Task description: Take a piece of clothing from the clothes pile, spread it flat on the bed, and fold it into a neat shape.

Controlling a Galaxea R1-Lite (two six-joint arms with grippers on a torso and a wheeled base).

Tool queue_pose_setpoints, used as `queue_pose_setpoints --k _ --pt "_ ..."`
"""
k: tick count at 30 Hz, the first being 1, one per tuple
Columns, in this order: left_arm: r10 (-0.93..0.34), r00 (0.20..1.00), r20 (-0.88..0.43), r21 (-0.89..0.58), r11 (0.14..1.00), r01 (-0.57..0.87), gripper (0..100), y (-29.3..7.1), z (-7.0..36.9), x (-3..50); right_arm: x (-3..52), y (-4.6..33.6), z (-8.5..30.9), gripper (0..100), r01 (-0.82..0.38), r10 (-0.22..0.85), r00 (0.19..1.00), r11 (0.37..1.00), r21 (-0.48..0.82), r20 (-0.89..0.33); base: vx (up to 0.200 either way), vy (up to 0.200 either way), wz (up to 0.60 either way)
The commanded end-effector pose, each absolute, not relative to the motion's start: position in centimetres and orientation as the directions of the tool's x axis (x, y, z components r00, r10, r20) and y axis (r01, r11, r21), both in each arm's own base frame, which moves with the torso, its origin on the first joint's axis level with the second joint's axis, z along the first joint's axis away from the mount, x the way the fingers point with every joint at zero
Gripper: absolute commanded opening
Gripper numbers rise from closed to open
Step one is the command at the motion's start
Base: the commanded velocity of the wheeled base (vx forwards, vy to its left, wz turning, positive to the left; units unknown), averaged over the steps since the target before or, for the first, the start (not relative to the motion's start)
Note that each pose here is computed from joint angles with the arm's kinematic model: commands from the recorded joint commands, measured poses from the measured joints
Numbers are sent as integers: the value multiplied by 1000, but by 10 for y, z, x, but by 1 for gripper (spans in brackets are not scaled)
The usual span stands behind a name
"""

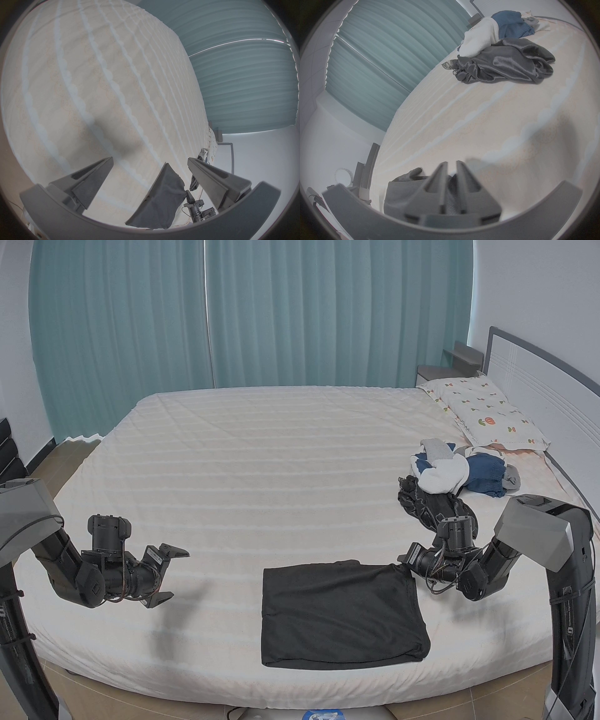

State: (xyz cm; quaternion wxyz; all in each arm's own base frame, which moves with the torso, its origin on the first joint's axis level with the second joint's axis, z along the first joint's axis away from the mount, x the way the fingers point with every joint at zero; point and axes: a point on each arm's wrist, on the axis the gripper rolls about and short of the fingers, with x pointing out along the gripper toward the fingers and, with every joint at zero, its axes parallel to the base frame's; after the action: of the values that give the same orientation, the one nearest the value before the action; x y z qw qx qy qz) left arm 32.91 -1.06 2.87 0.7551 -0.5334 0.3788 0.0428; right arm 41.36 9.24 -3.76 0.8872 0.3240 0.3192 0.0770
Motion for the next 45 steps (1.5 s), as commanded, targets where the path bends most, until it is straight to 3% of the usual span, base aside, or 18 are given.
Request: queue_pose_setpoints --k 1,10,29,30,36,45 --pt "-341 708 -619 -772 427 -470 100 -11 28 329 412 89 -39 0 82 338 782 778 623 -524 0 0 0" --pt "-341 709 -618 -773 427 -469 100 -11 28 329 415 80 -36 0 129 311 799 748 651 -515 0 0 0" --pt "-341 709 -618 -773 427 -469 100 -11 28 329 411 67 -51 0 191 267 787 752 631 -556 0 0 0" --pt "-341 709 -618 -773 427 -469 100 -11 28 329 411 67 -53 100 192 268 784 753 629 -560 0 0 0" --pt "-341 709 -618 -773 427 -469 100 -11 29 329 410 61 -43 100 183 259 807 745 641 -531 0 0 0" --pt "-338 716 -611 -777 429 -460 100 -10 34 325 349 32 24 100 156 218 858 751 641 -465 0 0 0"
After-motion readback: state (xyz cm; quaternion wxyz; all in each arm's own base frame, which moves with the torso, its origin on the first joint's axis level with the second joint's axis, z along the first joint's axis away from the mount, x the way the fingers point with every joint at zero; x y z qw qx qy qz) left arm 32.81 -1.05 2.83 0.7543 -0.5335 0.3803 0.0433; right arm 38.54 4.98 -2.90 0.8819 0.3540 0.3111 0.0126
